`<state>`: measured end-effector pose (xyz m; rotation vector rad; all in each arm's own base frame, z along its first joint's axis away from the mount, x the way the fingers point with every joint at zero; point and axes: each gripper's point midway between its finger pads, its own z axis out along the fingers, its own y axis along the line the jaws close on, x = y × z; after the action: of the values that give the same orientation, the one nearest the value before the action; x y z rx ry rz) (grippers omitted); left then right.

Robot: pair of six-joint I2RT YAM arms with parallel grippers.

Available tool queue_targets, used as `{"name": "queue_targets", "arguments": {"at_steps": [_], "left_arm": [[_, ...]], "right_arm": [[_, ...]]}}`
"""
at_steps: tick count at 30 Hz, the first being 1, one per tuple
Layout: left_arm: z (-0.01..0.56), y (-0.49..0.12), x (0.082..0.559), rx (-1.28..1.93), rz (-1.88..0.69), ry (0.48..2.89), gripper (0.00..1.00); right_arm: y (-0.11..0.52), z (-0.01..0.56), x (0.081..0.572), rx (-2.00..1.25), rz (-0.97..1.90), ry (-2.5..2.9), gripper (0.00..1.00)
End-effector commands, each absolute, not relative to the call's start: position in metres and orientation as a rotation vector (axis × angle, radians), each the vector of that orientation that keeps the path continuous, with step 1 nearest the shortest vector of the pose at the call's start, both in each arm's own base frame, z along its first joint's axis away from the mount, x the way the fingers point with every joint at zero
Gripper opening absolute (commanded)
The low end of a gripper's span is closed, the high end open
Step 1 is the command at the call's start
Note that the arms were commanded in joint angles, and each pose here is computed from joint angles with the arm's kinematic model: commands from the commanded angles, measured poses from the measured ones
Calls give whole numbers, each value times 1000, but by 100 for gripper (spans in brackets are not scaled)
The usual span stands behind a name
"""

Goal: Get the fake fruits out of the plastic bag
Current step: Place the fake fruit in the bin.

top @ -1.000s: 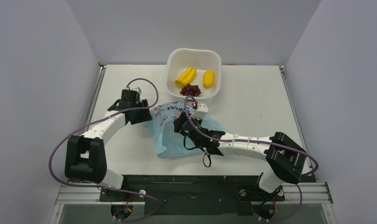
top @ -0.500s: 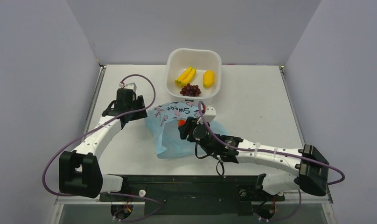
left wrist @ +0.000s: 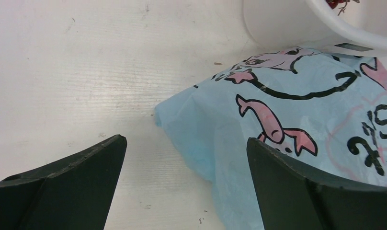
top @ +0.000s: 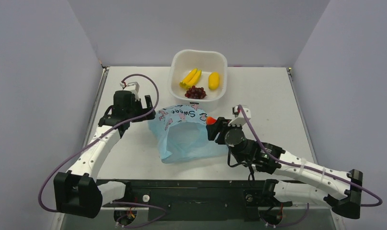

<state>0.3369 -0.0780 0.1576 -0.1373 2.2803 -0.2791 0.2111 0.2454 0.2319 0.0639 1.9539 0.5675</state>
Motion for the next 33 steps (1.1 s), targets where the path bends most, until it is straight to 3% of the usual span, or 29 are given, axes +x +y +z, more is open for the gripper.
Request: {"name": "queue_targets", "arguments": {"at_steps": [1,12,33], "left_arm": [[187,-85,338,-70,-328,2171,97],[207,-91,333,-34,-382,2107,97],[205,-93,336,-54,-424,2117,97]], "right_arm": [[211,271,236,121,467,1874,6],[198,304,308,144,353,1874,5],[233,253,487,215,186,2004,8]]}}
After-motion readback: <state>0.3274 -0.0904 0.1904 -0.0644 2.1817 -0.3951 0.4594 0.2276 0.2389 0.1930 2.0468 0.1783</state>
